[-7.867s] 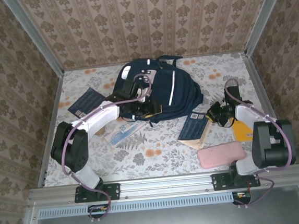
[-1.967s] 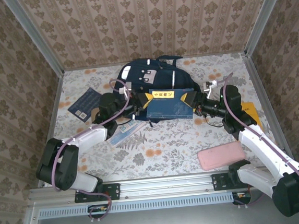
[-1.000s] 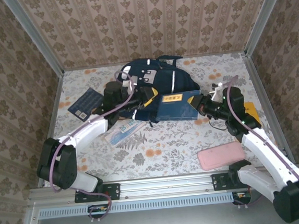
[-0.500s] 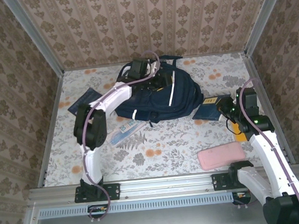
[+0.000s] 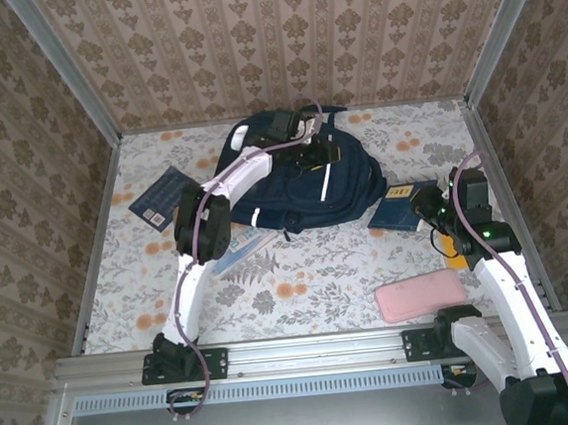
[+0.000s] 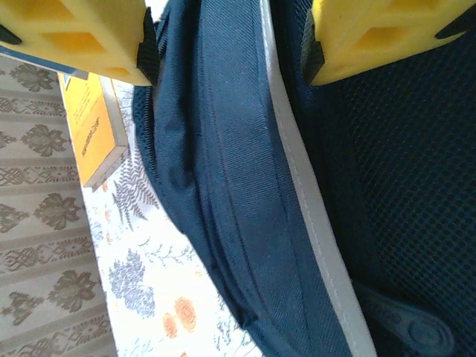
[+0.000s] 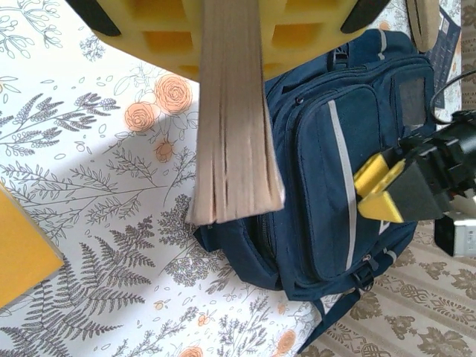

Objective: Pack the student bag

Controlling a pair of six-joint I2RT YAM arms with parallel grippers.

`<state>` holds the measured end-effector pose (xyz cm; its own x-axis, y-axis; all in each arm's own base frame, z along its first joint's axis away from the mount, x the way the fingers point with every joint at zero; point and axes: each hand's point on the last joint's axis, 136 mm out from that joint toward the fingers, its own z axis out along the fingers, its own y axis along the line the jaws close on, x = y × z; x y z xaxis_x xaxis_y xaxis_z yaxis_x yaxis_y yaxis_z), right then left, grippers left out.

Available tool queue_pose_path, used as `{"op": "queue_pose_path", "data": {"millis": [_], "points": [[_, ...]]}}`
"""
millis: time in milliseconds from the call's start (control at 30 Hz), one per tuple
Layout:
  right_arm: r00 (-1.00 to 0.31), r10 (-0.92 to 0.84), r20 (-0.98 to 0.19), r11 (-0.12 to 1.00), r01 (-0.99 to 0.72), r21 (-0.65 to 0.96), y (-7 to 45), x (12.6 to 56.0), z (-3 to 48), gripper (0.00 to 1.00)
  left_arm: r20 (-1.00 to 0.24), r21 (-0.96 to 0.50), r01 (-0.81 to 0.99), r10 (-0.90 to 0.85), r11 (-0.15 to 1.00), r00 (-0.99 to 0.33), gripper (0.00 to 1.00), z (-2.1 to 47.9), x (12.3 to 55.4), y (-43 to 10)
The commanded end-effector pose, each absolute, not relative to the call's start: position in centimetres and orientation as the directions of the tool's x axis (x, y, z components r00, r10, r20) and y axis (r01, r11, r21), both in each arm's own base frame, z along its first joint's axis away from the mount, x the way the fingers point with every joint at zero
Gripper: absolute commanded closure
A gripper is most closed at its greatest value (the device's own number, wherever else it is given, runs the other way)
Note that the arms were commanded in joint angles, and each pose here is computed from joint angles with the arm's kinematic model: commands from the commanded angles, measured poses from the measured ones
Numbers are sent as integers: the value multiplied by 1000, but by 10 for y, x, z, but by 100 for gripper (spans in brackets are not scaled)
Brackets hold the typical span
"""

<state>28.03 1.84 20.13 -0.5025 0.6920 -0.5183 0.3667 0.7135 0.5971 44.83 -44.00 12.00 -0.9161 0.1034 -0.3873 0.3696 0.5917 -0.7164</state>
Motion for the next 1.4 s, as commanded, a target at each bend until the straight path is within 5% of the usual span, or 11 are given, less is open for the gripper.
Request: {"op": "queue_pose_path", "data": {"millis": [0,200,433,700,900,1100,1367], "points": [[-489,678,-549,723,309,618,21,285,214,100,-371,-712,378,141,592,-918,46,109,440,-450],[-491,684,-539,713,296,635,25,287,216,100,-370,-686,381,153,621,-916,59,98,439,-449],[-486,693,-532,702,286,653,27,286,221,100,-418,-650,413,154,638,-895,100,107,448,-446],[-418,696,-583,713,316,625,12,278,241,100,-544,-626,529,166,573,-823,100,208,448,-438],[-397,685,-610,725,292,624,11,278,253,100,-530,-728,503,84,466,-844,100,278,440,-410],[-407,673,-617,715,147,683,31,295,271,100,-557,-753,527,45,395,-829,100,333,428,-384],[-433,710,-555,566,-118,816,70,338,306,100,-581,-768,567,49,297,-812,100,371,409,-365]]}}
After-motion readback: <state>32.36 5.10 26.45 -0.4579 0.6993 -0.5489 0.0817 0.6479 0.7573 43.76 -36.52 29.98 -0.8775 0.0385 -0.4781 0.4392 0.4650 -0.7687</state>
